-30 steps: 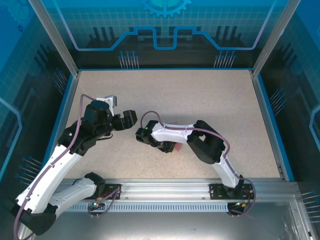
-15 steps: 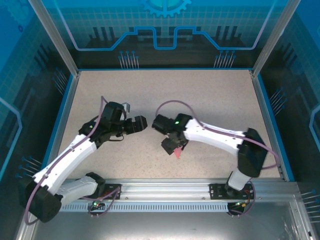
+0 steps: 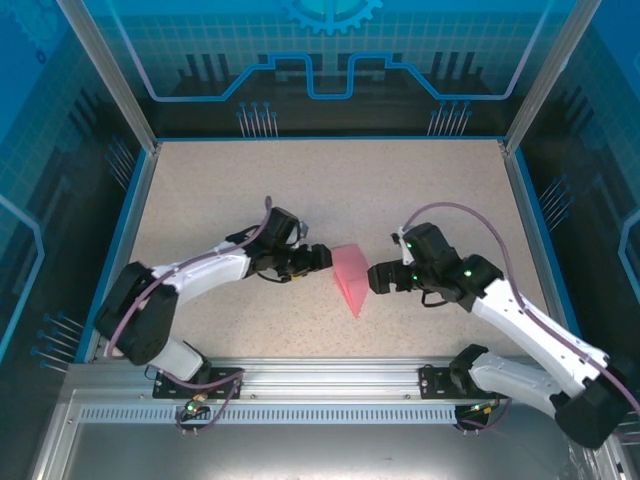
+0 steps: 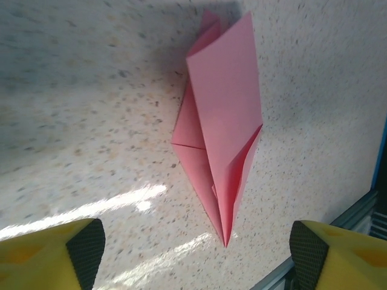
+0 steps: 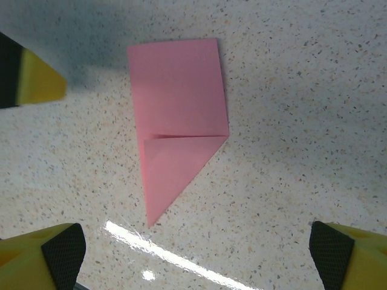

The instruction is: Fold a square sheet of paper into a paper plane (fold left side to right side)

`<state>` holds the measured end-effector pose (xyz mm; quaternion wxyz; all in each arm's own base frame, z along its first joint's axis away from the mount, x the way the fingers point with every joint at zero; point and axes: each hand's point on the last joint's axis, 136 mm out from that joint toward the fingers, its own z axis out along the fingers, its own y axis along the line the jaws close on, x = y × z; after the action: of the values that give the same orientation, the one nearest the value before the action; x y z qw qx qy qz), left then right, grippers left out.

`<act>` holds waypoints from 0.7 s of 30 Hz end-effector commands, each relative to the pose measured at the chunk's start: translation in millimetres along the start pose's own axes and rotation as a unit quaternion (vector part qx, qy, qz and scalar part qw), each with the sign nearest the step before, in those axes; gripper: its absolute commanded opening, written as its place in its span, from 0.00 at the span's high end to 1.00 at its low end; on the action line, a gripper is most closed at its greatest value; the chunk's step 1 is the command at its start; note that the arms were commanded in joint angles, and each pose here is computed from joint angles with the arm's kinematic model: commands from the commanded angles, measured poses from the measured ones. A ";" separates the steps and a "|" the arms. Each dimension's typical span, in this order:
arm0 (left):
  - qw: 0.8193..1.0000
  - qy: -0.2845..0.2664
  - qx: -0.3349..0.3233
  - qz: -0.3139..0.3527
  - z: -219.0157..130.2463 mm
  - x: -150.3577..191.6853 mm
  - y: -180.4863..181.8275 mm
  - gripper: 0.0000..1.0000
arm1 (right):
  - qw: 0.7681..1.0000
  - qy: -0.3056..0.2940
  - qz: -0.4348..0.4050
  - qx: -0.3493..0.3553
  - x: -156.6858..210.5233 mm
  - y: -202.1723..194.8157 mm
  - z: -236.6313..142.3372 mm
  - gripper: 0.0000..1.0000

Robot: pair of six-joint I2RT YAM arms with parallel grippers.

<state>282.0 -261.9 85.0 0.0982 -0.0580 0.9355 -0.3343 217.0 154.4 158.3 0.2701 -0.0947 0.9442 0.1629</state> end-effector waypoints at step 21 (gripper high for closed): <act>0.998 0.013 0.031 0.053 73.8 -20.8 -22.7 0.82 | 0.990 -0.094 0.062 -0.087 5.2 -12.7 5.0 0.01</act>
<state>324.9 -316.8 34.2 0.0909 -0.0248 0.9357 -0.3399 212.2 132.5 139.6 0.3312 -0.0303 0.9132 0.2353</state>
